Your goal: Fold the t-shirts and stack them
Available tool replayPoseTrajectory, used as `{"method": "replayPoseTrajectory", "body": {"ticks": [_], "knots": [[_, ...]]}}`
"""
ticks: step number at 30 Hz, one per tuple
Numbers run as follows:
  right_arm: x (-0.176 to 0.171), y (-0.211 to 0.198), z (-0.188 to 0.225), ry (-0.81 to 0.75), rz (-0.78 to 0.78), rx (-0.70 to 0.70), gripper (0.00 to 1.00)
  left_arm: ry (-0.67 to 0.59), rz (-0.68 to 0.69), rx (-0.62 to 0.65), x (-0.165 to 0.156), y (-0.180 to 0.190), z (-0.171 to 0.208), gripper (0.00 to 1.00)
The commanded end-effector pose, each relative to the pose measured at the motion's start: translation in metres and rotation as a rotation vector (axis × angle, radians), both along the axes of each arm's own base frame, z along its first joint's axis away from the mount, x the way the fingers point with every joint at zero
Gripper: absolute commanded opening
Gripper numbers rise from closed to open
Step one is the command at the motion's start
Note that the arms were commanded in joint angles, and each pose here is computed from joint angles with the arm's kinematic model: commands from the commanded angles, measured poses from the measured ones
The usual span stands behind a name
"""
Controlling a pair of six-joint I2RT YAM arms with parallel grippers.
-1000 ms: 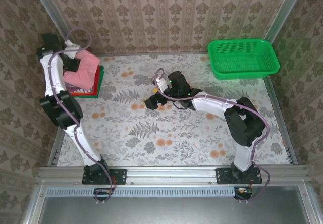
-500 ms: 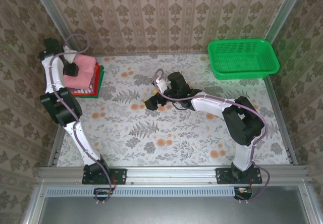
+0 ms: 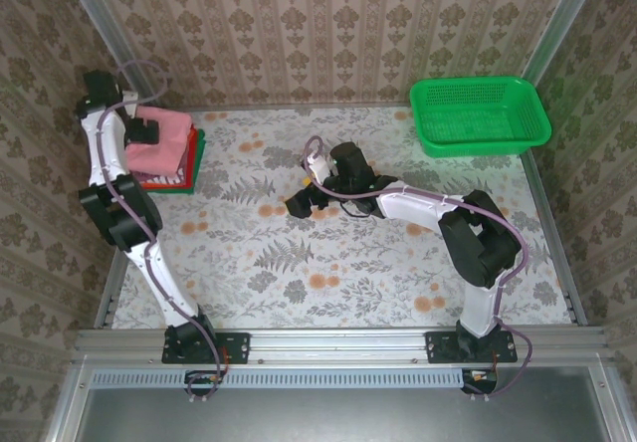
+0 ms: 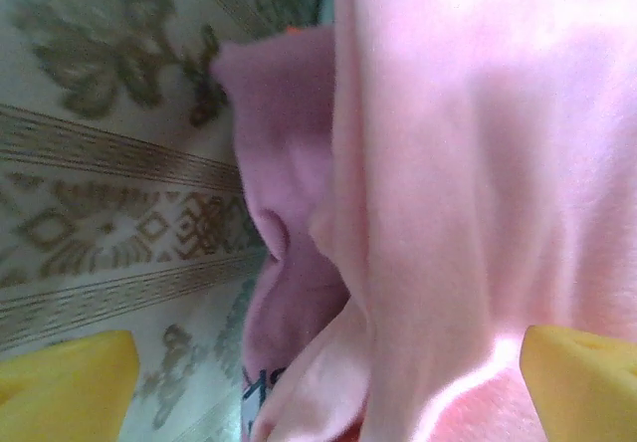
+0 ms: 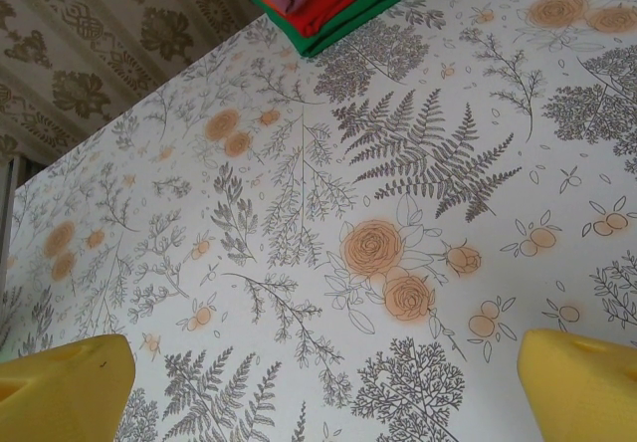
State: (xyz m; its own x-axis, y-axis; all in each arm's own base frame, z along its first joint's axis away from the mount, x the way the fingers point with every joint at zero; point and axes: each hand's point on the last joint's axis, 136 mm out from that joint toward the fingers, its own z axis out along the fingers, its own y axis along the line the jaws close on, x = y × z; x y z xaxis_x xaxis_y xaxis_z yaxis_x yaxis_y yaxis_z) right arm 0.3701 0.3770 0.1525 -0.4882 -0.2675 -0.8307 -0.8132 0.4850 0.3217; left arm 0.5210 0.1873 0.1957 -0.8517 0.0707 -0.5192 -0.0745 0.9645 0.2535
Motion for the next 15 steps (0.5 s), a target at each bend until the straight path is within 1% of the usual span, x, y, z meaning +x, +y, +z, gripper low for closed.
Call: {"method": "replayPoseTrajectory", "body": {"ticks": [1, 3, 7, 9, 10, 11, 12, 15], "knots": [[0.005, 0.000, 0.004, 0.008, -0.018, 0.010, 1.00, -0.147, 0.032, 0.050, 0.003, -0.014, 0.057, 1.00], [0.005, 0.000, 0.004, 0.010, -0.017, 0.010, 1.00, -0.169, -0.003, 0.017, 0.008, -0.029, 0.060, 1.00], [0.005, 0.001, 0.004, 0.012, -0.015, 0.011, 1.00, -0.200, -0.033, -0.149, 0.025, -0.047, 0.048, 0.98], [0.004, 0.000, 0.003, 0.012, -0.013, 0.007, 1.00, -0.201, -0.035, -0.251, 0.034, -0.052, 0.035, 0.93], [0.004, 0.000, 0.003, 0.013, -0.015, 0.005, 1.00, -0.199, -0.036, -0.311, 0.038, -0.054, 0.028, 0.87], [0.004, -0.001, 0.003, 0.012, -0.017, 0.005, 1.00, -0.197, -0.028, -0.354, 0.041, -0.053, 0.021, 0.84], [0.004, -0.002, 0.002, 0.014, -0.018, 0.002, 1.00, -0.191, -0.004, -0.391, 0.044, -0.050, 0.012, 0.83], [0.003, -0.003, 0.001, 0.019, -0.021, 0.000, 1.00, -0.176, 0.090, -0.429, 0.045, -0.028, -0.012, 0.85]]}}
